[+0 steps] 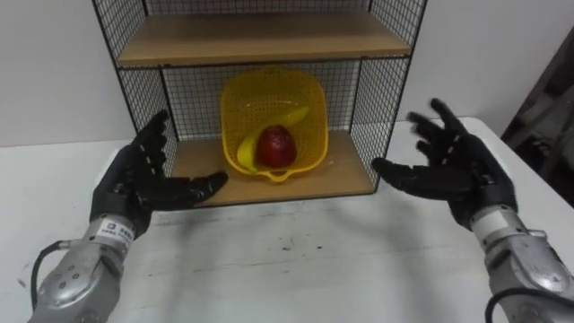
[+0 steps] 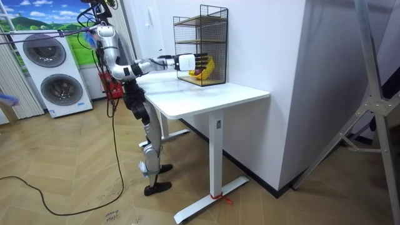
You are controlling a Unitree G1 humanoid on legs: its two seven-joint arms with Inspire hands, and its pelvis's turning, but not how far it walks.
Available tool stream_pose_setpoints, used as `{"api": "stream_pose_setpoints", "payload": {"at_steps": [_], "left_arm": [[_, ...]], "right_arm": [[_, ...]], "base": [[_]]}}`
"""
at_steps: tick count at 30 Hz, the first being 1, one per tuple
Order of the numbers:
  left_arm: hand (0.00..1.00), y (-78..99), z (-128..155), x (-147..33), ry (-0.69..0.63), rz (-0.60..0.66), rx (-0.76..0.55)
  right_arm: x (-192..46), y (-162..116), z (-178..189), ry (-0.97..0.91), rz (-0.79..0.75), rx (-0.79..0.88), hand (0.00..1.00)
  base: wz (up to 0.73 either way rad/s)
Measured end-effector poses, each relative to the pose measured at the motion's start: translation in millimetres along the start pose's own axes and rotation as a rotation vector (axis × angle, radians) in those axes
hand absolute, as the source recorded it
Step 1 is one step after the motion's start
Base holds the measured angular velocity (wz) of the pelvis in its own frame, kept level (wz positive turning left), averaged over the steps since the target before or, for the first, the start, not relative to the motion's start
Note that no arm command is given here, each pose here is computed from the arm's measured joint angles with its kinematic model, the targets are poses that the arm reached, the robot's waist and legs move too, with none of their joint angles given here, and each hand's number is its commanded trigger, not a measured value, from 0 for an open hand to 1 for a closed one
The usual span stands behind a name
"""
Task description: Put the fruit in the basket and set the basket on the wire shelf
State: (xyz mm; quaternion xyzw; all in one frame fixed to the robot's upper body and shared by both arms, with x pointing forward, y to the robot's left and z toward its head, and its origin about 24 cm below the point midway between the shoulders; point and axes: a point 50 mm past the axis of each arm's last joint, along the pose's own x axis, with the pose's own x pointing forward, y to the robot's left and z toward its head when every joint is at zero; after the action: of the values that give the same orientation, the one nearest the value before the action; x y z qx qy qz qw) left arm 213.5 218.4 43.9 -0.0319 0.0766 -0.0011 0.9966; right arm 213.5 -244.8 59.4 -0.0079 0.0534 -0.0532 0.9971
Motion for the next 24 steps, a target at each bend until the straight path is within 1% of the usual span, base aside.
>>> {"api": "stream_pose_setpoints", "payload": {"at_steps": [1,3,5,10,13,16,18,20,21,22,24], "left_arm": [[0.0,1.9,-0.6,-3.0,-0.002,0.0,0.001],[0.0,5.7,-3.5,-15.0,0.006,-0.01,0.015],[0.0,7.3,-5.1,-19.2,0.012,-0.021,0.022],[0.0,11.2,-2.8,-21.4,-0.003,-0.036,0.022],[0.0,16.0,4.6,-25.3,-0.04,-0.028,0.018],[0.0,23.2,16.2,-31.8,-0.112,-0.005,-0.007],[0.0,31.4,22.1,-36.4,-0.145,0.023,-0.01],[0.0,47.7,30.8,-42.4,-0.195,0.101,-0.035],[0.0,52.1,33.9,-44.5,-0.213,0.13,-0.043],[0.0,61.8,42.5,-50.0,-0.256,0.198,-0.047],[0.0,83.8,59.6,-68.8,-0.355,0.354,-0.008]], "right_arm": [[-2.6,-2.3,1.0,-0.004,-0.005,-0.006,0.0],[-11.8,-10.5,2.0,-0.015,-0.031,-0.018,0.0],[-15.9,-14.4,2.0,-0.014,-0.045,-0.024,0.0],[-19.5,-21.3,7.4,-0.042,-0.091,-0.052,0.0],[-25.2,-27.9,14.2,-0.082,-0.155,-0.048,0.0],[-30.3,-38.7,21.5,-0.137,-0.247,-0.048,0.0],[-33.7,-47.7,26.9,-0.17,-0.318,-0.052,0.0],[-40.8,-64.7,35.2,-0.219,-0.445,-0.065,0.0],[-43.1,-69.6,37.2,-0.229,-0.482,-0.067,0.0],[-49.2,-79.2,41.1,-0.25,-0.558,-0.078,0.0],[-61.6,-96.5,52.3,-0.296,-0.692,-0.107,0.0]], "base": [[-0.09],[-0.04],[0.0],[0.0],[0.0],[0.0],[0.0],[0.0],[0.0],[0.0],[0.0]]}}
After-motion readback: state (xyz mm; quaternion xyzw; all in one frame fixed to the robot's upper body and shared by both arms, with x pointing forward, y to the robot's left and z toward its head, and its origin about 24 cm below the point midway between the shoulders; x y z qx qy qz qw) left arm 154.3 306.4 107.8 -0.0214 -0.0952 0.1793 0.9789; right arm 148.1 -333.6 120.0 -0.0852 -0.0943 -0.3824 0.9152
